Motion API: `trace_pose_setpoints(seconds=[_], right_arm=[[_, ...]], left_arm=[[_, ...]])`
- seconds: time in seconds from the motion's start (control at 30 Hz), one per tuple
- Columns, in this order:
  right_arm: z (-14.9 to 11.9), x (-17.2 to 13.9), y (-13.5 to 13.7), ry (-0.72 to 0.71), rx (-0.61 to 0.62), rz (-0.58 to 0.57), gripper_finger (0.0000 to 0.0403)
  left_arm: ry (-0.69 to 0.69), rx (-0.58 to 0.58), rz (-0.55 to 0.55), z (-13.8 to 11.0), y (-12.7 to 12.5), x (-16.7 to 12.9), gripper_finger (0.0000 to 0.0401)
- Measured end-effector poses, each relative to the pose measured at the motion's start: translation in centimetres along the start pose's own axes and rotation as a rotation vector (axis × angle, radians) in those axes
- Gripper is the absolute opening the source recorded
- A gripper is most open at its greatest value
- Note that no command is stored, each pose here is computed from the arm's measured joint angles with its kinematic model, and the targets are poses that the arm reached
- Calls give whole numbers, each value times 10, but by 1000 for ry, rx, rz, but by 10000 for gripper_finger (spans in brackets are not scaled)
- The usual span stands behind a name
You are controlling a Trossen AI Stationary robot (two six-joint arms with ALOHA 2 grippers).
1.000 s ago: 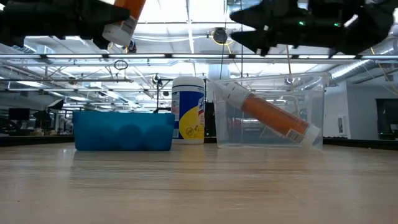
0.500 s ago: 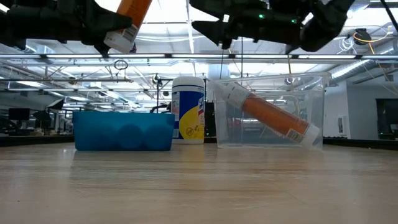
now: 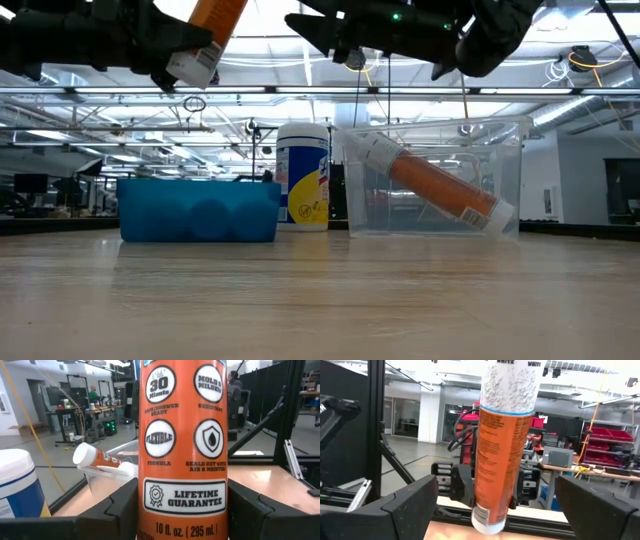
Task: Pick & place silicon tubes, Sealant and Lysol wipes
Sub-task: Put the orange caulk tube into the transparent bin
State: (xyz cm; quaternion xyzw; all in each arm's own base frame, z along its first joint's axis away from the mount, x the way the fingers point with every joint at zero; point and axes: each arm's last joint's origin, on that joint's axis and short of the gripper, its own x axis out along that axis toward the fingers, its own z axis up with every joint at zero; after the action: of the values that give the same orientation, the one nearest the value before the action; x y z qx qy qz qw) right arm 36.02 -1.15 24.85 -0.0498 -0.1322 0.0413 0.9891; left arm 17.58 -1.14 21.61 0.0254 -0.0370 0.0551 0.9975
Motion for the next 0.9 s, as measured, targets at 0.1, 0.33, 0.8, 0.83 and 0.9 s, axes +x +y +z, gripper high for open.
trace_pose_setpoints(seconds=[0.1,0.33,0.8,0.83,0.9], right_arm=[[0,0,0,-1,-21,-1,374],[1,-1,-1,-5,-67,-5,374],[31,-60,-4,-30,-63,-44,374],[31,-61,-5,-29,-54,-45,374],[30,-61,-5,-26,-41,-43,374]], left_arm=[[-6,-7,14,3,2,5,224],[61,49,-17,1,5,33,224],[-27,69,-103,7,30,78,224],[-17,70,-118,6,31,84,224],[-14,77,-143,7,31,98,224]])
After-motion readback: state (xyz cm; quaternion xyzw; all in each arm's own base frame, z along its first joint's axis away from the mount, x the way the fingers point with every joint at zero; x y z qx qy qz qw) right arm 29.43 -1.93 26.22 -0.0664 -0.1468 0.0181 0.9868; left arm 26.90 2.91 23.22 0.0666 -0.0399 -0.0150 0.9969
